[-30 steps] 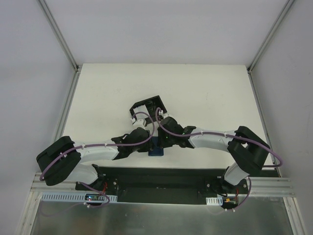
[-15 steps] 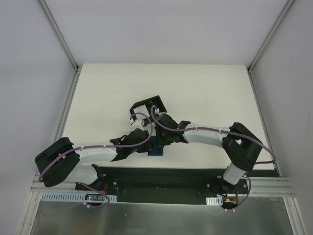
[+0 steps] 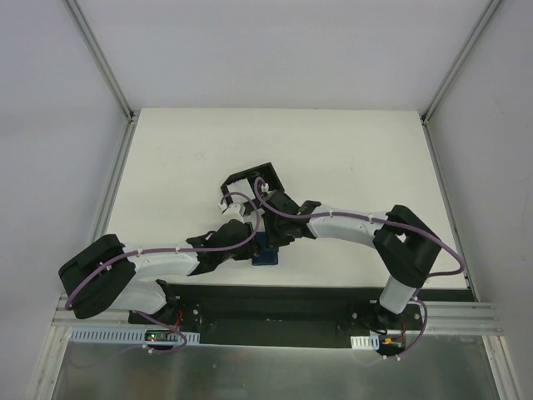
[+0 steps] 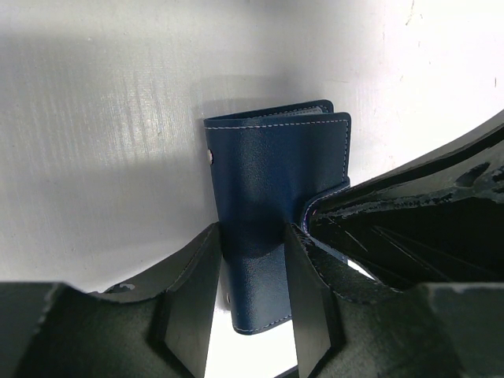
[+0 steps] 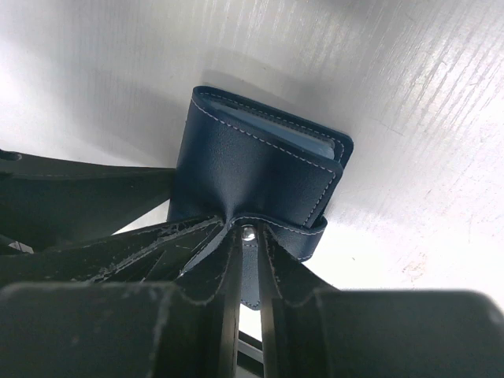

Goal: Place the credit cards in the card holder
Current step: Close the card holder at the center of the board.

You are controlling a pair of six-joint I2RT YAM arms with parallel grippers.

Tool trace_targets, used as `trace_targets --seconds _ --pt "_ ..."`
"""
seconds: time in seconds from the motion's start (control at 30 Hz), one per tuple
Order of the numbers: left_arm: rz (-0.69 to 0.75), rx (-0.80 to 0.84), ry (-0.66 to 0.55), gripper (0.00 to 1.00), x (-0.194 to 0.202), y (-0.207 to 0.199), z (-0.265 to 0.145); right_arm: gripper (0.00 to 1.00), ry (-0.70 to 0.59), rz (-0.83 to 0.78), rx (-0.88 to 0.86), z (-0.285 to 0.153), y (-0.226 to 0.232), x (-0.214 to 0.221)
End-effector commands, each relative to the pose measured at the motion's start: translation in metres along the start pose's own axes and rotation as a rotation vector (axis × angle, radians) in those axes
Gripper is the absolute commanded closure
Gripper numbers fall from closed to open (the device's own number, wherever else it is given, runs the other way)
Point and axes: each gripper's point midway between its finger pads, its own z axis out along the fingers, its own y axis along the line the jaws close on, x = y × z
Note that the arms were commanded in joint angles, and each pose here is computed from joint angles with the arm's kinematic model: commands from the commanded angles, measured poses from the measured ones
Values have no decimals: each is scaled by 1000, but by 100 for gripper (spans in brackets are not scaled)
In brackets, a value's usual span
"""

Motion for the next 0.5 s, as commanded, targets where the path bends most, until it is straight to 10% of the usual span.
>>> trace_targets --seconds 0.0,0.47 --pt "57 -196 143 62 46 62 -7 86 190 -28 191 28 -54 57" --pt "51 -192 135 62 46 63 -8 87 262 -7 194 35 -62 69"
